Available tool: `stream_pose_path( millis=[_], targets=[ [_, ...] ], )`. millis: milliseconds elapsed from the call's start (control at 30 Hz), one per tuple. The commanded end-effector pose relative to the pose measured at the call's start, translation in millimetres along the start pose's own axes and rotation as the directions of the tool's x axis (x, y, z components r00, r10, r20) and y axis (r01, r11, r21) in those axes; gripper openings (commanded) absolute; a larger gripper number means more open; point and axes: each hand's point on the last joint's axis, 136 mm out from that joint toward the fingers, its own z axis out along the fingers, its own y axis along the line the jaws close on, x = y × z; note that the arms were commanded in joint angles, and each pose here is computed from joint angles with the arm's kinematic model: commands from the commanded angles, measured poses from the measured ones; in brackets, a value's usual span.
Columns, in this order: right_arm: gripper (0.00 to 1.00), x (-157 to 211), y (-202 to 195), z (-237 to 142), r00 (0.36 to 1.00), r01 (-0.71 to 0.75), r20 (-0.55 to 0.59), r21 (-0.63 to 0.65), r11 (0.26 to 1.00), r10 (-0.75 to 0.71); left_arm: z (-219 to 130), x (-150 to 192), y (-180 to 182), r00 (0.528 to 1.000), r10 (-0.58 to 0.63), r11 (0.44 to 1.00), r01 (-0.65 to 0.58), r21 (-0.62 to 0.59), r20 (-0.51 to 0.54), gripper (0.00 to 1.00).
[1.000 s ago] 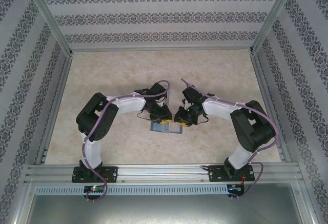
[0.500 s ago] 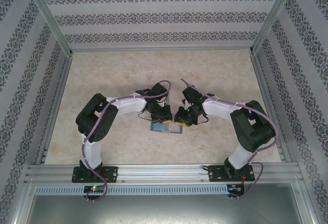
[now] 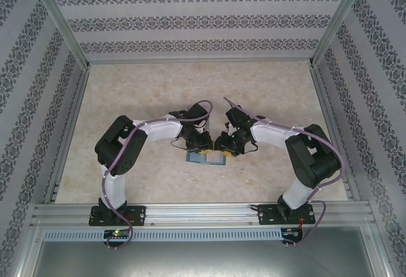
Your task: Take the credit cards out of the card holder
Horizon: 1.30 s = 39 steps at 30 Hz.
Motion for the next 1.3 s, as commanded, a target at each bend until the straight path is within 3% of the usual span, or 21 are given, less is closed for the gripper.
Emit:
stream_pose_path(
  millis=[0, 167, 467, 667, 900, 1267],
  targets=[
    [0.41, -1, -27, -1, 1.0, -0.02, 0.017, 0.114, 0.993, 0.018, -3, 7, 19, 1.0, 0.012, 0.994, -0.012, -0.111, -0.001, 0.22],
    [0.41, -3, -22, -8, 0.999, -0.011, 0.031, 0.107, 0.994, 0.008, -17, 3, 8, 0.999, 0.035, 0.995, -0.031, -0.096, 0.033, 0.29],
    [0.33, -7, 8, -23, 0.997, 0.04, 0.057, 0.064, 0.997, -0.044, -18, -2, 2, 0.998, 0.023, 0.998, -0.02, -0.062, 0.059, 0.32],
    [0.32, -5, 25, -8, 0.998, 0.066, 0.02, 0.017, 0.998, -0.066, -6, -1, 3, 0.999, -0.001, 1.0, 0.002, -0.019, 0.033, 0.32],
    [0.29, -2, 4, 19, 0.998, 0.047, -0.039, 0.094, 0.994, -0.043, -2, -1, 7, 0.999, -0.021, 1.0, 0.022, -0.002, 0.027, 0.32],
    [0.24, 0, 1, 23, 0.998, 0.041, -0.05, 0.09, 0.995, -0.036, -6, -2, -2, 0.999, -0.025, 0.998, 0.023, 0.057, 0.033, 0.15]
  ],
)
